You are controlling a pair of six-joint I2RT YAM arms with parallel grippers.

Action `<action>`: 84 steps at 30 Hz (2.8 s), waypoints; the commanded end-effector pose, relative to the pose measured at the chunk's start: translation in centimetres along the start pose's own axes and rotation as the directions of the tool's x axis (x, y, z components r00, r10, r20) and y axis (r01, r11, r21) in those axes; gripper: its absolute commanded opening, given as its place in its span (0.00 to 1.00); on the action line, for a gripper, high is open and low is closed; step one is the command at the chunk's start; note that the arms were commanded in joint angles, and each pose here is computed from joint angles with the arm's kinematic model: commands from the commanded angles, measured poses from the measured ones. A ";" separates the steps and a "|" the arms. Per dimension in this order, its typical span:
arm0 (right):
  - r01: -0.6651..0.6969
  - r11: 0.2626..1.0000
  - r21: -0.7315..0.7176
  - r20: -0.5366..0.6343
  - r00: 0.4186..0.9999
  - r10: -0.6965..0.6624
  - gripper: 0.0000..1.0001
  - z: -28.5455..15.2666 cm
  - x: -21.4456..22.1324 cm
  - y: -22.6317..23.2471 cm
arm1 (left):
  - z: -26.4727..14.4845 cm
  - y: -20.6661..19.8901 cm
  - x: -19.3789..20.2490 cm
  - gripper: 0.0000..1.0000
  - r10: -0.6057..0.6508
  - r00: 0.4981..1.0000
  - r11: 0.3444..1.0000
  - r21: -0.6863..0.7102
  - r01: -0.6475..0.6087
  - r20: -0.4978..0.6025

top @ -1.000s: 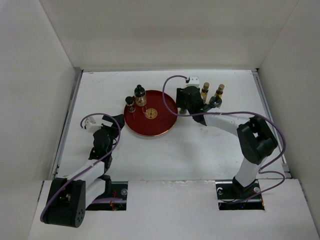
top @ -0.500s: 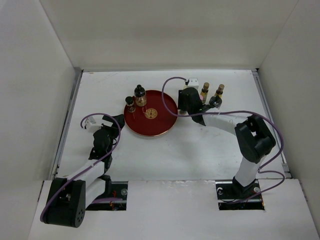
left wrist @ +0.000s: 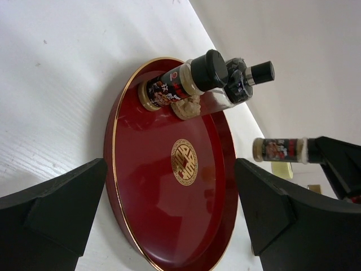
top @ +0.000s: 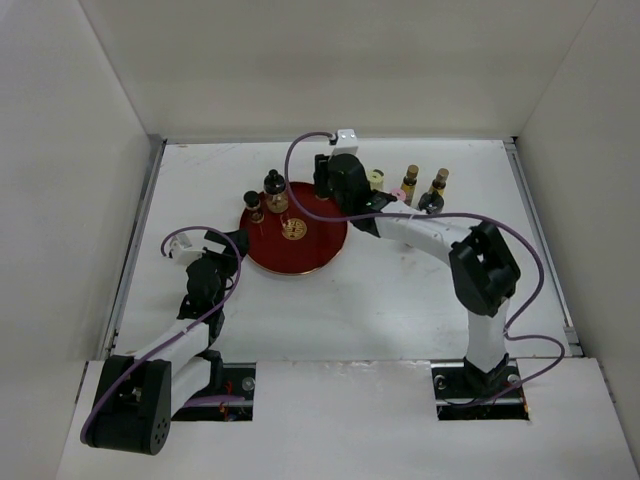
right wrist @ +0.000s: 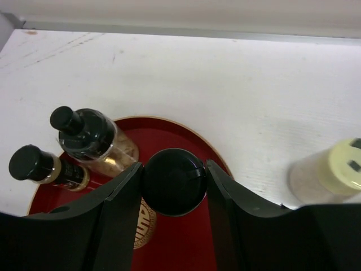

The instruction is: Organize the condiment bottles

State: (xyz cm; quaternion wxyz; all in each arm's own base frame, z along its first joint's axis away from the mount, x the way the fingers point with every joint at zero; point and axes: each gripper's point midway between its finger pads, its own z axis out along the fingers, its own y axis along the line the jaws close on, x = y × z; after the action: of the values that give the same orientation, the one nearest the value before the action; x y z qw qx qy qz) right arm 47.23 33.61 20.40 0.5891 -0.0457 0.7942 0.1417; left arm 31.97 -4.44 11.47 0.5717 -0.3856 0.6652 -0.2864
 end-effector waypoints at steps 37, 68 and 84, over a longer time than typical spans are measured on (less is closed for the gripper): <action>-0.058 0.992 -0.114 0.075 0.995 0.067 0.81 3.4 -0.9 5.6 | 0.4 -1.1 -0.7 1.00 -0.019 1.000 0.999 0.032 0.018 0.026; -0.143 0.890 0.432 0.021 0.989 0.149 0.82 -14.4 5.5 -19.6 | 0.2 -1.6 -0.6 1.00 -0.026 0.999 0.998 0.052 0.025 0.021; -0.117 0.874 0.472 -0.001 0.991 0.133 0.72 -10.9 6.4 -21.2 | 0.5 -1.4 -0.2 1.00 -0.020 1.000 0.999 0.038 0.019 0.013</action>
State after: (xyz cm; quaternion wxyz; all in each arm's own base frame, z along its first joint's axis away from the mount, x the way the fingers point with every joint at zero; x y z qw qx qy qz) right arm 38.03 10.02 10.54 0.5191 0.1338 0.8430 -0.0447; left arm 31.93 -4.83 10.64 0.5607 -0.3871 0.6742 -0.2850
